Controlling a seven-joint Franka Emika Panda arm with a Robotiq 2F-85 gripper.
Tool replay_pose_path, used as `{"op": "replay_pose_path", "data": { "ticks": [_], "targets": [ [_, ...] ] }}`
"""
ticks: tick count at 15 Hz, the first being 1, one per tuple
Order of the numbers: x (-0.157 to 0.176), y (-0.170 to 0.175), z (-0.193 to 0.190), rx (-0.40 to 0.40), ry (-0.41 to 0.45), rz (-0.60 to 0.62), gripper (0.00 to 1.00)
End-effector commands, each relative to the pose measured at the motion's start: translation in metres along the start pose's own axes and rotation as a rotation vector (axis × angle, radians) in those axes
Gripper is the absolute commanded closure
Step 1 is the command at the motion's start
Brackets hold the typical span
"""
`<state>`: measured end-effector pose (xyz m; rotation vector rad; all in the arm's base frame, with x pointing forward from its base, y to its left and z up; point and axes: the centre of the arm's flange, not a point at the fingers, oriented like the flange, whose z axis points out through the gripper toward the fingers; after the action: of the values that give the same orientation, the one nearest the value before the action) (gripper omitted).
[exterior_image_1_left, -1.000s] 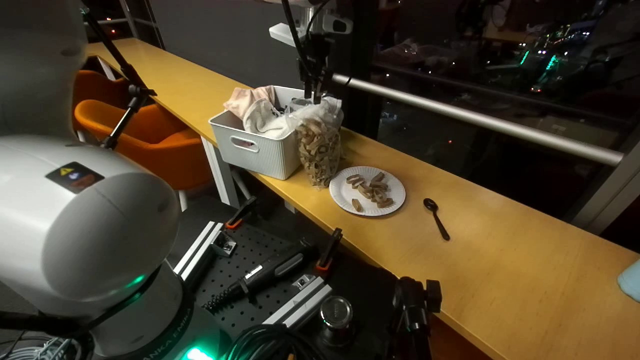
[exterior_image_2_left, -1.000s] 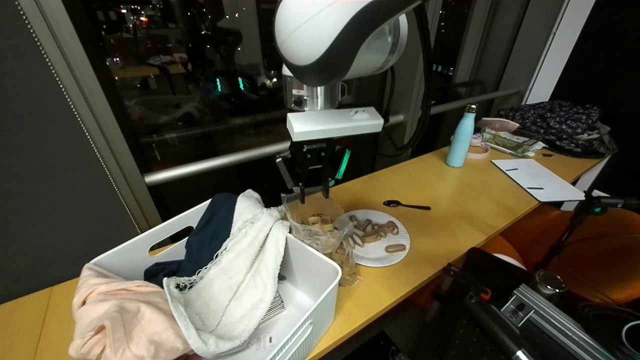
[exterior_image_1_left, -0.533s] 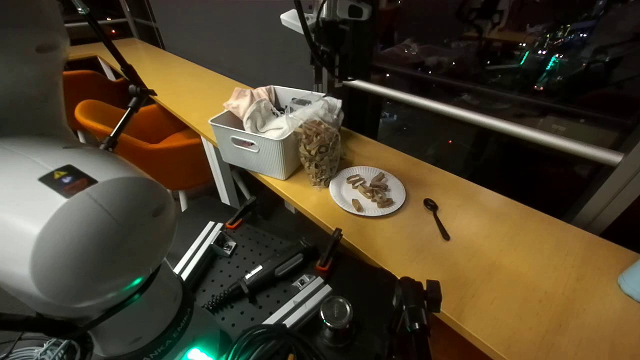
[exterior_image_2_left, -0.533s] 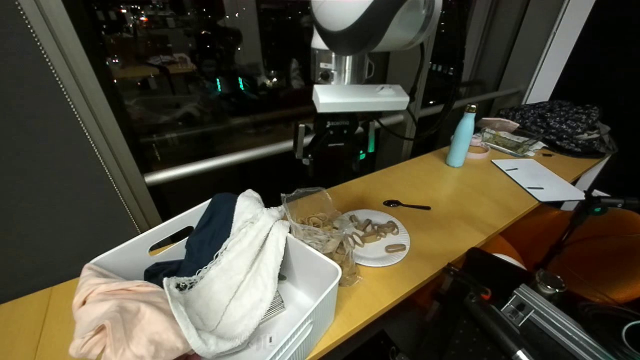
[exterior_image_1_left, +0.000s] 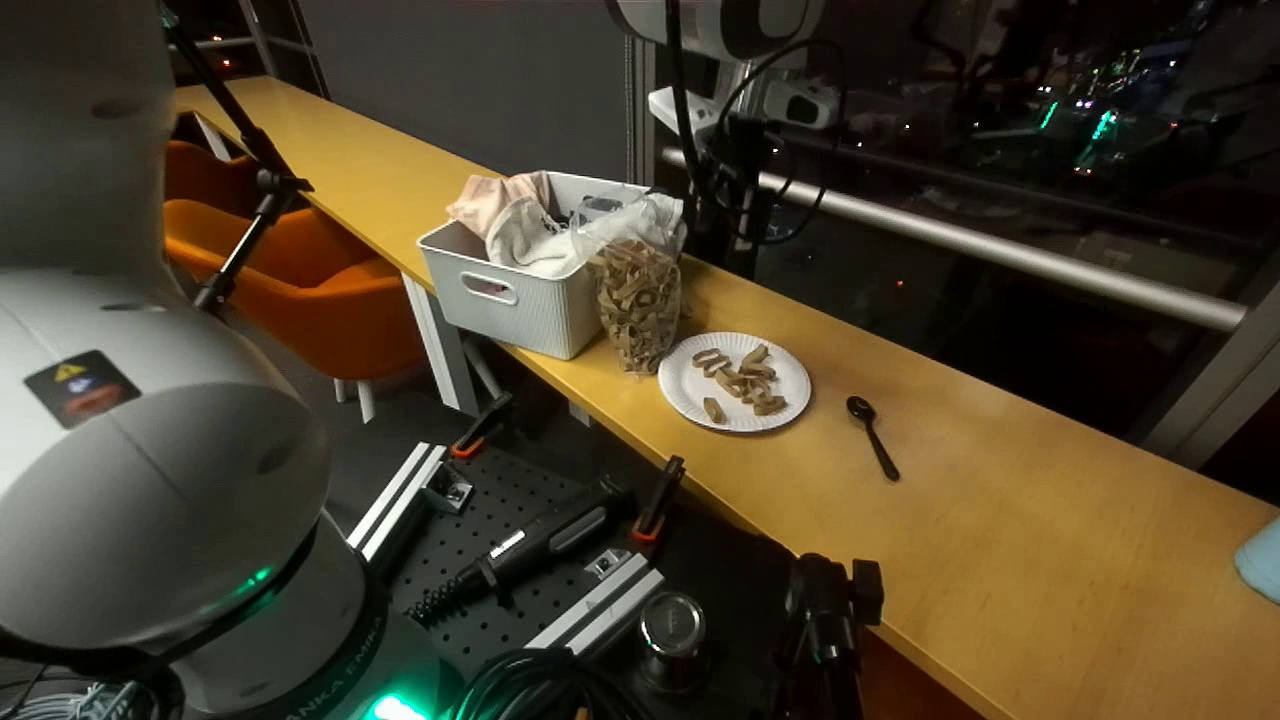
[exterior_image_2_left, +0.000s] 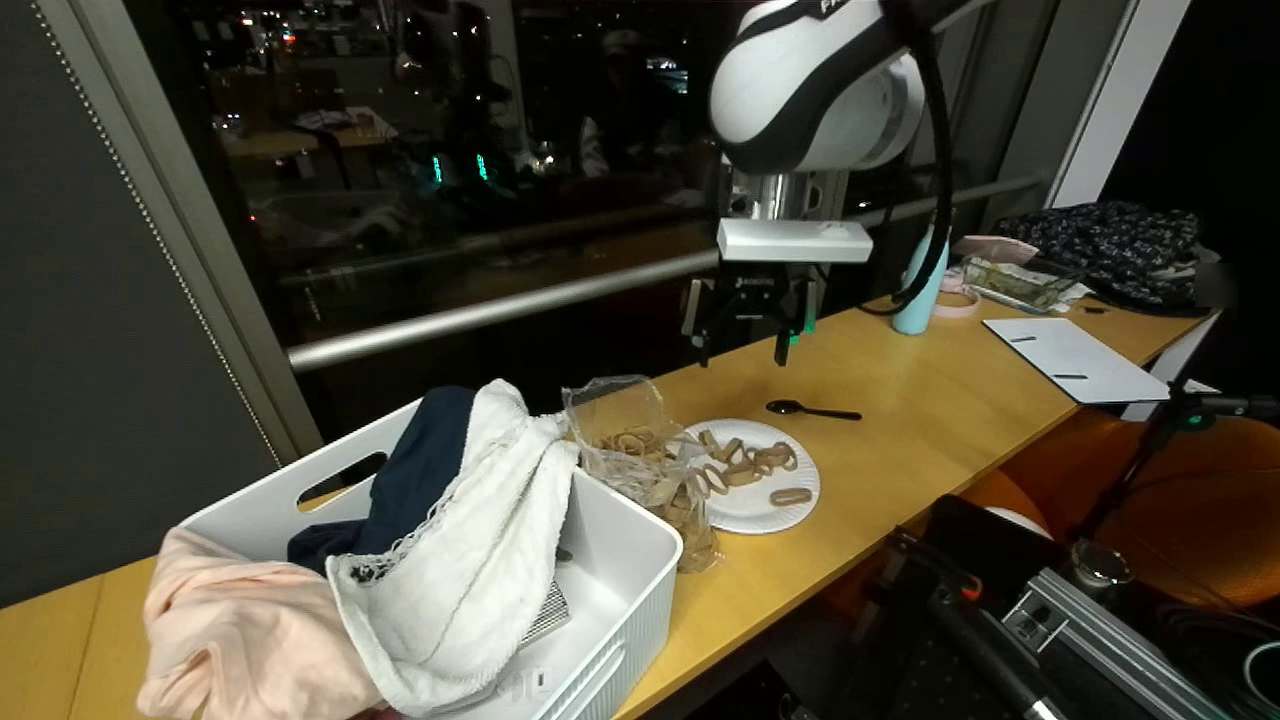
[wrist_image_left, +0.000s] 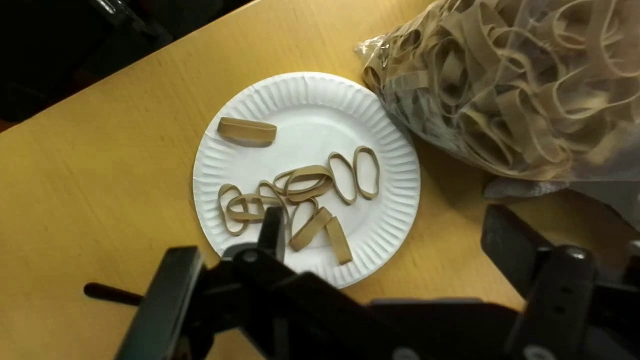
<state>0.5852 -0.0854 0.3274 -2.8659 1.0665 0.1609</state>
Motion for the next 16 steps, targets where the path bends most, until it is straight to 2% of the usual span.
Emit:
{"op": "replay_pose_path", "data": {
  "ticks": [1, 7, 16],
  "targets": [
    [0.021, -0.006, 0.041, 0.004, -0.049, 0.020, 0.00],
    [0.031, 0.017, 0.111, -0.026, -0.105, 0.129, 0.00],
    [0.058, 0.020, 0.132, -0.068, -0.022, 0.403, 0.00]
  ]
}}
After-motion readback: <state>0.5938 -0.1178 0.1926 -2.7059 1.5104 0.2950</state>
